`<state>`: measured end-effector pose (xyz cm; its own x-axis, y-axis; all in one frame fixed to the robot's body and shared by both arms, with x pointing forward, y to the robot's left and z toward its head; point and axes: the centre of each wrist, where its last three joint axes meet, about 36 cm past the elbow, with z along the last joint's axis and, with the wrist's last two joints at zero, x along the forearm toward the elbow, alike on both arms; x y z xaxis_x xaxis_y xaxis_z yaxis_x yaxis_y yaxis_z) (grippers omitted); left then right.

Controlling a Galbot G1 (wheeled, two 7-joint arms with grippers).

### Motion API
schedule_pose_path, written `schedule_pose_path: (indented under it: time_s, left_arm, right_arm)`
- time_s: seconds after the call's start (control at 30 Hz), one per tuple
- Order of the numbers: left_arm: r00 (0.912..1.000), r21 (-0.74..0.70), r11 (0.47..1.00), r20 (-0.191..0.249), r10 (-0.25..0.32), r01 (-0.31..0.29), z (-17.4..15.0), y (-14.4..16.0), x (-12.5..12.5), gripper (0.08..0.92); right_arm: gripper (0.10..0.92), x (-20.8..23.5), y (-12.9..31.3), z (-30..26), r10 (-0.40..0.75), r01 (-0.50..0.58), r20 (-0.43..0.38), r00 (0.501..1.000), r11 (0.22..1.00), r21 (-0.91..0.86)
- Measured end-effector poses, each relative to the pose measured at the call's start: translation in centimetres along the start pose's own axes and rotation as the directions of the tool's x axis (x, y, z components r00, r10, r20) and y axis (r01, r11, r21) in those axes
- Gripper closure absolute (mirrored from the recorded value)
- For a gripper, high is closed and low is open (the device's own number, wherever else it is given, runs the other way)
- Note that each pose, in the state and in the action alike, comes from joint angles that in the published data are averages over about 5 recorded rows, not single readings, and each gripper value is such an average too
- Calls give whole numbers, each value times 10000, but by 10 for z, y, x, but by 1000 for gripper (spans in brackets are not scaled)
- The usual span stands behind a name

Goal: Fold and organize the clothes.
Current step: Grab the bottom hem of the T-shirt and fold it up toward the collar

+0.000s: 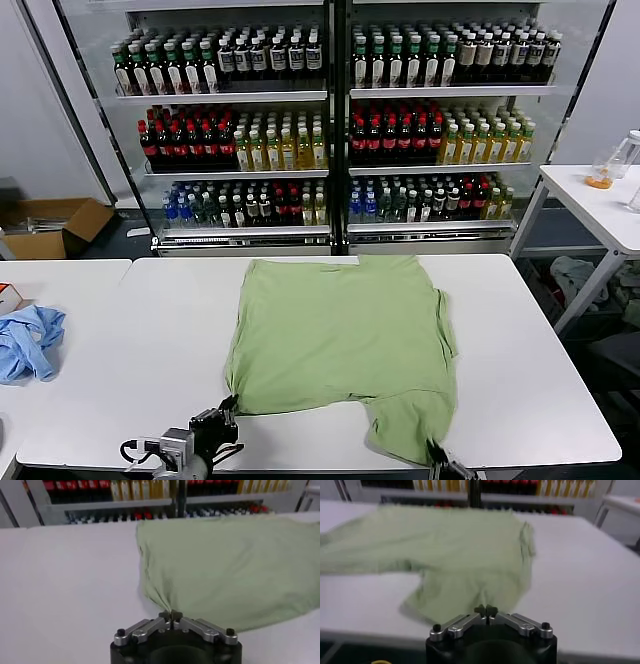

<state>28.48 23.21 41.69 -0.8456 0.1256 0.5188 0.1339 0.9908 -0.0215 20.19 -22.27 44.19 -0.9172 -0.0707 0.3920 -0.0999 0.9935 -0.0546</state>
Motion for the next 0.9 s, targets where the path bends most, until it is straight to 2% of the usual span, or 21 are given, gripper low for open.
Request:
schedule_pose_path:
  time_s: [0.2, 0.43, 0.63, 0.9]
  left_arm:
    - [9972, 214, 9995, 718, 223, -239, -19, 5, 14, 897]
    - [9911, 262, 9982, 1232, 495, -531, -35, 10, 16, 897]
    - [9861, 86, 9976, 1517, 672, -693, -43, 16, 1, 897]
    - [9853, -218, 9977, 1570, 673, -647, -50, 26, -33, 897]
  right_arm:
    - [917, -8, -15, -17, 70, -83, 842, 9964, 9999, 152]
    - [917, -35, -30, -29, 18, -74, 1527, 9883, 9993, 360]
    - [917, -74, -44, -37, -62, -56, 1881, 9821, 9980, 622]
    - [917, -126, -63, -46, -112, -139, 2064, 9784, 9927, 1199]
